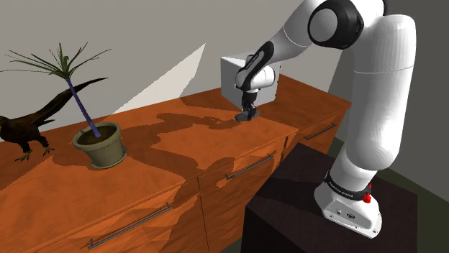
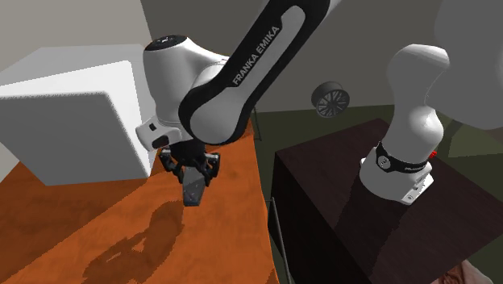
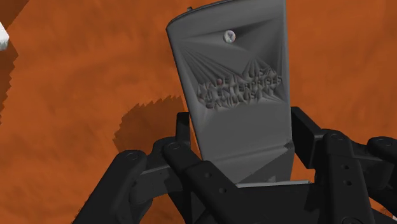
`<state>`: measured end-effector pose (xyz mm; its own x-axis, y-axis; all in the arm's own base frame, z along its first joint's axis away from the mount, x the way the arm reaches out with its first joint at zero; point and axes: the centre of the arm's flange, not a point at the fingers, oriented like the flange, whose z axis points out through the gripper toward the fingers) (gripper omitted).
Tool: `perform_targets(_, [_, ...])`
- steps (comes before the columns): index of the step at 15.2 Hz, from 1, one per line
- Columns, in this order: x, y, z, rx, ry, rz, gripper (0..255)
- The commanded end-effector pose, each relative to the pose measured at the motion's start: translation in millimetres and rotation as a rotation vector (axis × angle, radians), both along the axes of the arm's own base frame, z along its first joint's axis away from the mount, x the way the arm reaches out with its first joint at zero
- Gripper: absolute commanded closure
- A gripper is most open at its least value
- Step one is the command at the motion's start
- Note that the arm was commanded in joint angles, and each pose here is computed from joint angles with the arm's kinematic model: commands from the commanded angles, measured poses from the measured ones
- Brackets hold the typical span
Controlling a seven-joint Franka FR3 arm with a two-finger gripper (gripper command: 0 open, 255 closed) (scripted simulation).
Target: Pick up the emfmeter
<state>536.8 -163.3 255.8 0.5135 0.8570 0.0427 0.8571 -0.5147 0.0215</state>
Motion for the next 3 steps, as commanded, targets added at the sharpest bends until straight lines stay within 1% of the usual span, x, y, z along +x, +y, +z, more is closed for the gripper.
perform_targets(1, [-0.4,0.5,12.3,0.000,0.000,0.000,255])
perform_targets(3, [-0.4,0.5,13.1,0.000,0.000,0.000,255])
